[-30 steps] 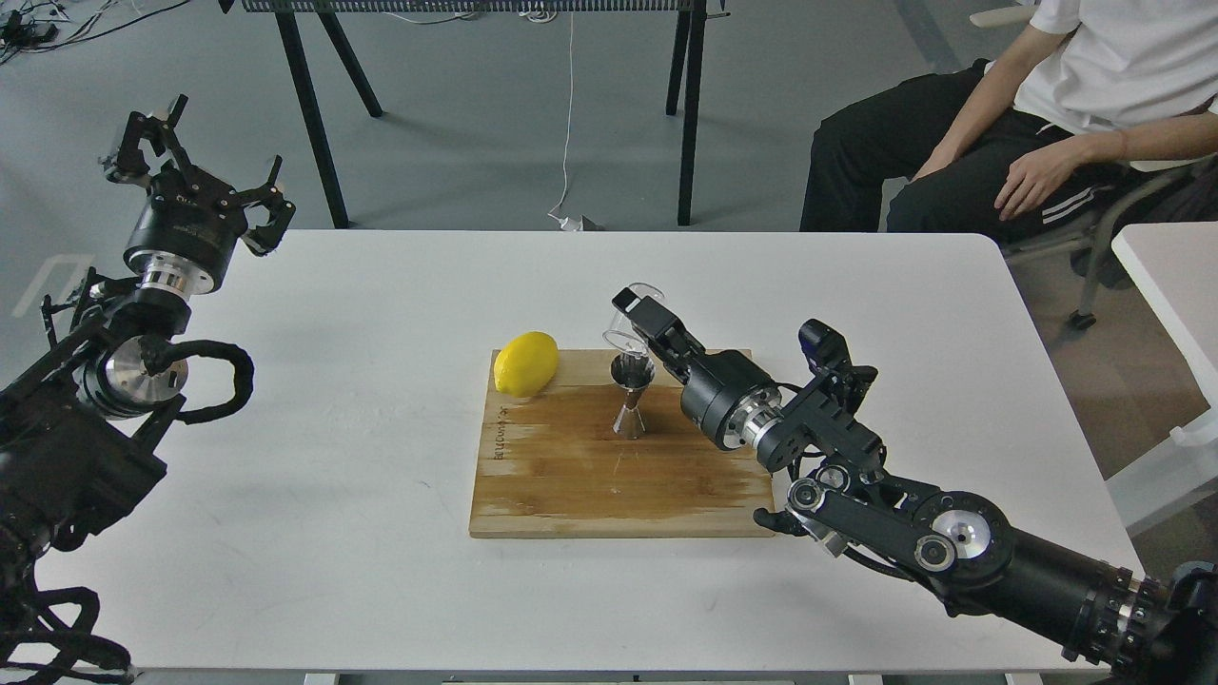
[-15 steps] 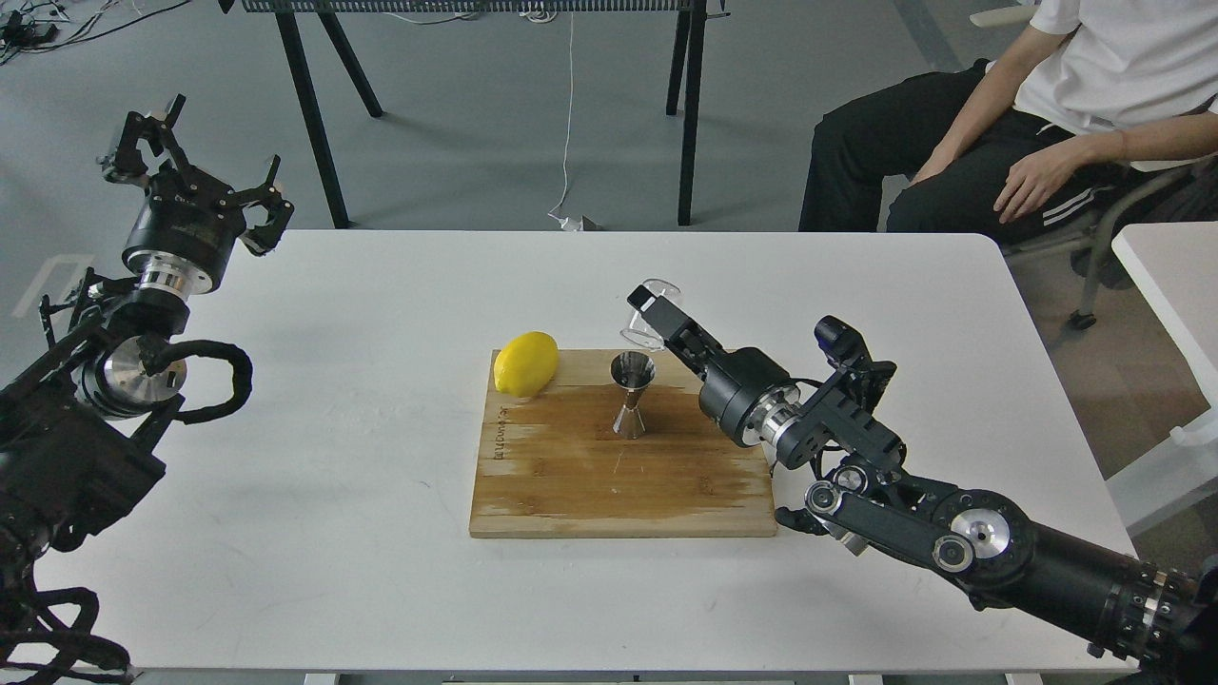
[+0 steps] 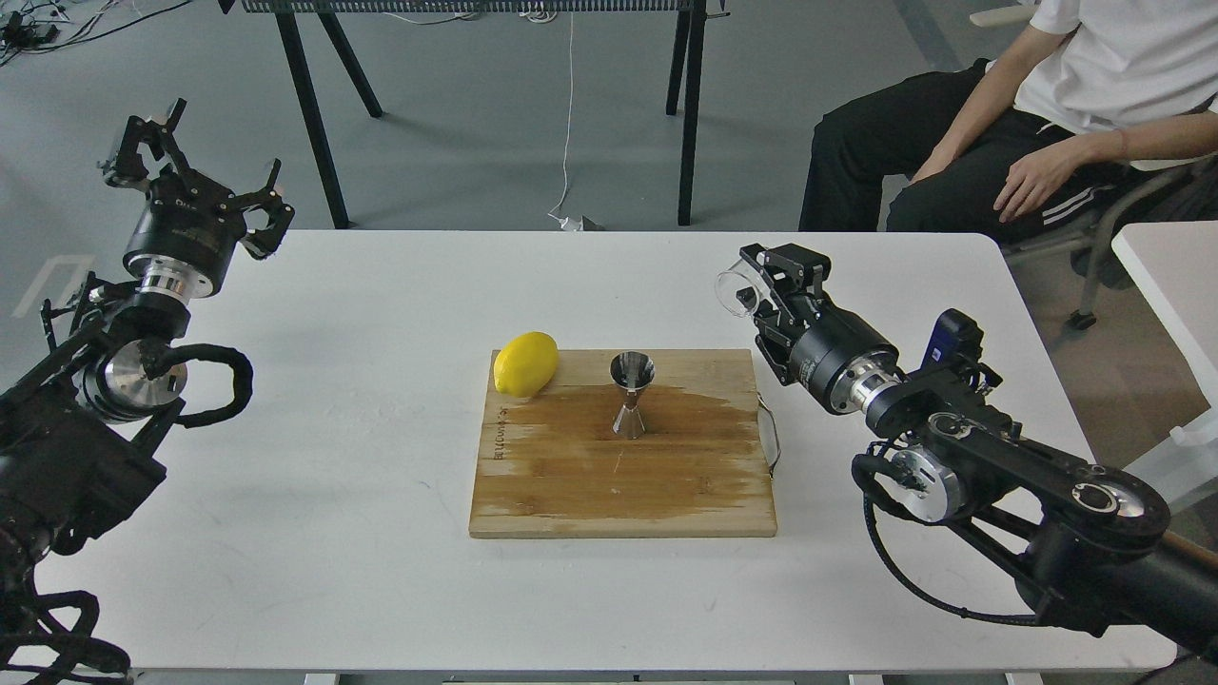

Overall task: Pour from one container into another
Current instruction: 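Tilt the glass cup upright and carry it back beside the board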

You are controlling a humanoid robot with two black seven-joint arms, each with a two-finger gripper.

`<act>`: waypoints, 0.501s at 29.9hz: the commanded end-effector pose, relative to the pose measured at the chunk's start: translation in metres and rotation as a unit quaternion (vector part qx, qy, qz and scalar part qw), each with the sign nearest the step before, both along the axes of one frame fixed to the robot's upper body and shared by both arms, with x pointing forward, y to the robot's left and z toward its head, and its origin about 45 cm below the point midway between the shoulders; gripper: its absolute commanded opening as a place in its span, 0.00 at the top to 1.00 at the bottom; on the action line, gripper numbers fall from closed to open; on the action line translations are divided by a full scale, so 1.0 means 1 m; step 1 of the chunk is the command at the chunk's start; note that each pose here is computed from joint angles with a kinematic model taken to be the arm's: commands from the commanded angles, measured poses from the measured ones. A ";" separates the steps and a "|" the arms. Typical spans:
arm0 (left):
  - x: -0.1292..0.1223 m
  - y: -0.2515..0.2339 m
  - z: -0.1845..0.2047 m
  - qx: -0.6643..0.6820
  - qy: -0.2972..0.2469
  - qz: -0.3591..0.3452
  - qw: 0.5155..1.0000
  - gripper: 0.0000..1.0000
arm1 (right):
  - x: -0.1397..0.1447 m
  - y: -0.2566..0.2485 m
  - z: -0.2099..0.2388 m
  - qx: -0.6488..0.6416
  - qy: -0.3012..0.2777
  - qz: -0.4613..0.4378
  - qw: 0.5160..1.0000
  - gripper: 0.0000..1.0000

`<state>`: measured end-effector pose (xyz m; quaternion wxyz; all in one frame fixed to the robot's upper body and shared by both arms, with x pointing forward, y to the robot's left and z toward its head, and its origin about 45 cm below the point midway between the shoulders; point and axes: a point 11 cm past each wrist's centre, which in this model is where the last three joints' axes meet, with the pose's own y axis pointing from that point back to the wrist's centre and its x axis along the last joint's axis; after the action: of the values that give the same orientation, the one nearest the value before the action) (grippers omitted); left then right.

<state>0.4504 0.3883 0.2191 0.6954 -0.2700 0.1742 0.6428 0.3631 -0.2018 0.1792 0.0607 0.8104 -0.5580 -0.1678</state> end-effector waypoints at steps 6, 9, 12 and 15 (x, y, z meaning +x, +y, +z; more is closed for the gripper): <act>0.000 -0.001 0.000 -0.002 0.000 0.001 1.000 0.00 | -0.019 -0.083 -0.052 0.217 0.153 -0.122 0.956 0.65; 0.000 -0.001 -0.001 -0.002 0.001 0.002 1.000 0.00 | -0.024 -0.111 -0.070 0.295 0.189 -0.161 0.923 0.65; 0.000 -0.001 -0.001 -0.001 0.001 0.001 1.000 0.00 | -0.030 -0.137 -0.086 0.344 0.211 -0.195 0.894 0.64; 0.000 -0.002 -0.002 -0.001 0.002 0.000 1.000 0.00 | -0.033 -0.153 -0.100 0.386 0.228 -0.222 0.866 0.63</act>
<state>0.4506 0.3874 0.2185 0.6941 -0.2707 0.1751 0.6437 0.3337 -0.3385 0.0925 -0.1393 0.5994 -0.5864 -0.5267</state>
